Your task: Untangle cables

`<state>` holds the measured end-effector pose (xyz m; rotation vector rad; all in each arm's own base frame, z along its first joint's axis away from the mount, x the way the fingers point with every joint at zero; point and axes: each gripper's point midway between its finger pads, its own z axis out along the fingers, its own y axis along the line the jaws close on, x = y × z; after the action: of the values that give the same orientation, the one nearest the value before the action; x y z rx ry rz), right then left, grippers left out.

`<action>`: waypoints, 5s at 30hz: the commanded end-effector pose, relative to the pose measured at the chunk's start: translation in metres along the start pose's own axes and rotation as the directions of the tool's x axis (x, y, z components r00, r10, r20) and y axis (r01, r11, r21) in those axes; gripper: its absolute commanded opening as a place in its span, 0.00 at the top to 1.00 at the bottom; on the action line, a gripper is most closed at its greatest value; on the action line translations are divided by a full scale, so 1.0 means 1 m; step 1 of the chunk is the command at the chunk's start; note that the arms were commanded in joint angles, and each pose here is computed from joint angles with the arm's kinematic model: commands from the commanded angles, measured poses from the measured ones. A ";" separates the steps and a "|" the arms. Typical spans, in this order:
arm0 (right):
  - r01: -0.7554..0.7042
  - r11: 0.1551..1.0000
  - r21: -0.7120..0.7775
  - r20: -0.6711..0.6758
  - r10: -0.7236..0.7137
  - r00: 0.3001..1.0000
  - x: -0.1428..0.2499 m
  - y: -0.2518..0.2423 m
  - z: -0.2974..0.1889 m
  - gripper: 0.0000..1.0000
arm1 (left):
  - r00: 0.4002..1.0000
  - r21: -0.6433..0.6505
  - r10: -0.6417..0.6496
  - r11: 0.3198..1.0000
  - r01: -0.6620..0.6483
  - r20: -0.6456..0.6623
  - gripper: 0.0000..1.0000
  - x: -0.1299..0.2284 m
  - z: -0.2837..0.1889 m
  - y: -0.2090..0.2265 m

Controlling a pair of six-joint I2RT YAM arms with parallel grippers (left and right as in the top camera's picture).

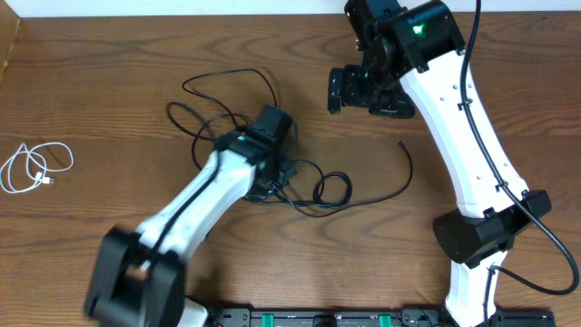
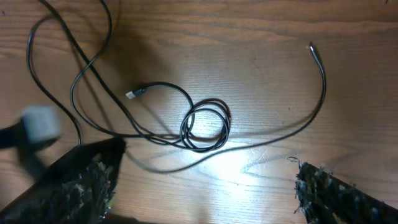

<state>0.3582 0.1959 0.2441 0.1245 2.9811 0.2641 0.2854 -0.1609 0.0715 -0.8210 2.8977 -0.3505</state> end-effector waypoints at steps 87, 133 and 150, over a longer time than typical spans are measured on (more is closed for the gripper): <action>-0.141 0.983 0.115 0.095 0.130 0.987 -0.041 -0.078 -0.010 0.01 | 0.762 -0.028 0.551 0.804 -0.594 -0.340 0.10 -0.050 -0.125 0.029; -0.142 0.983 0.116 0.096 0.131 0.987 -0.041 -0.078 -0.010 0.01 | 0.405 -0.025 0.898 0.407 -0.913 -0.174 0.32 -0.076 0.046 0.057; -0.141 0.983 0.116 0.096 0.131 0.987 -0.041 -0.078 -0.010 0.01 | 0.367 -0.007 0.908 0.374 -0.928 -0.200 0.40 -0.062 0.050 0.053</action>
<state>0.3932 0.1147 0.2430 0.3613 2.9103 0.1033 0.3253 -0.0964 0.0167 0.9598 2.9313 -0.1021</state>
